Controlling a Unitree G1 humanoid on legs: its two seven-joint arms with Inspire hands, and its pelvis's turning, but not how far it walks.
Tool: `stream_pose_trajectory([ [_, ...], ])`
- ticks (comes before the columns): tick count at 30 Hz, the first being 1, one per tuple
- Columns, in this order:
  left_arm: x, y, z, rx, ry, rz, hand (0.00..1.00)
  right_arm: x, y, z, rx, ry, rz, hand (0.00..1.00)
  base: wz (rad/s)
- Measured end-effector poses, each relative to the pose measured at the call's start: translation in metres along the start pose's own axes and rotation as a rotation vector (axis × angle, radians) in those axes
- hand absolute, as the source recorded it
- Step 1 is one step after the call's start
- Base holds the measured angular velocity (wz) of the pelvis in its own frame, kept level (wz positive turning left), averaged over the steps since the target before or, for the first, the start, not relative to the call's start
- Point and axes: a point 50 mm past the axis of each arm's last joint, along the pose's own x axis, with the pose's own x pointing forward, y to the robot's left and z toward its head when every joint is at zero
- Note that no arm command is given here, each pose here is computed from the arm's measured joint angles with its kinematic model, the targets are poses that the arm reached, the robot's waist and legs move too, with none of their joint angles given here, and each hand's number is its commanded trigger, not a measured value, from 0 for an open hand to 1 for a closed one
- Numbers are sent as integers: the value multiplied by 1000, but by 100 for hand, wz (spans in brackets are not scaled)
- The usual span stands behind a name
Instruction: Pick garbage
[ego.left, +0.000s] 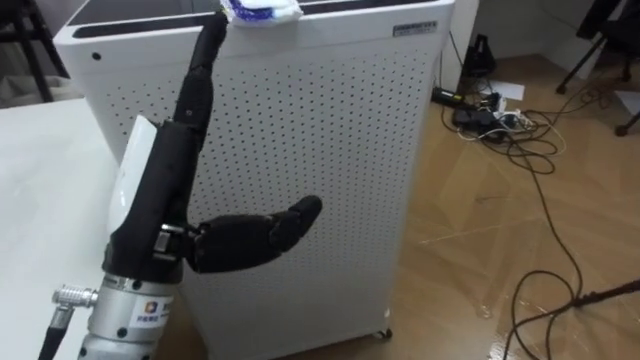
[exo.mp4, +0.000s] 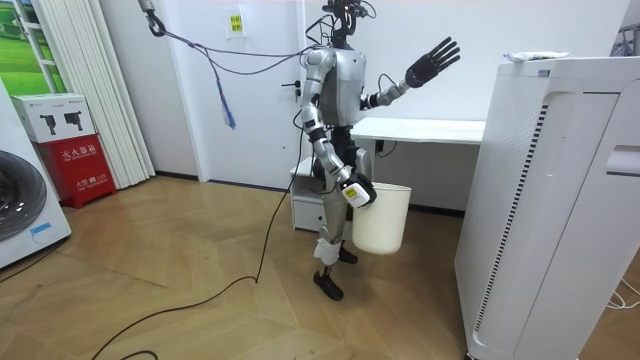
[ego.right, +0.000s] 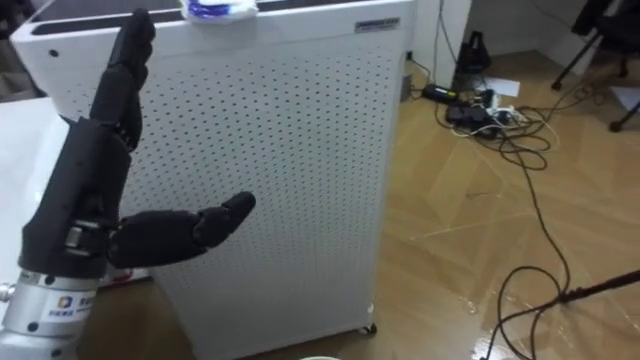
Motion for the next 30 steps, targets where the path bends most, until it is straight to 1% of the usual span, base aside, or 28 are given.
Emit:
stream_pose_trajectory([
  [3, 1, 1, 3, 1, -19, 5, 0, -3, -3, -3, 5, 3, -11, 100, -4],
  [8, 1, 7, 4, 38, -33, 41, 0, -3, -3, -3, -39, 16, 0, 100, -11],
  [11, 0, 9, 4, 64, -34, 55, 0, -3, -2, -3, -68, 26, 21, 100, -7],
  [14, -1, 10, 4, 118, -40, 56, 0, -2, 1, -1, -84, 23, 45, 100, -1],
  [21, -2, 12, 3, 149, -49, 79, 0, -1, 6, 0, -86, 16, 72, 100, -2],
  [25, -4, 11, 6, 152, -90, 88, 0, -2, 1, -3, -69, 21, 28, 100, 14],
  [28, -5, 14, 6, 158, -108, 112, 0, -6, -7, -12, -35, 52, -15, 100, -38],
  [30, -8, 16, 6, 159, -107, 132, 0, -7, -7, -16, -27, 69, -19, 100, -11],
])
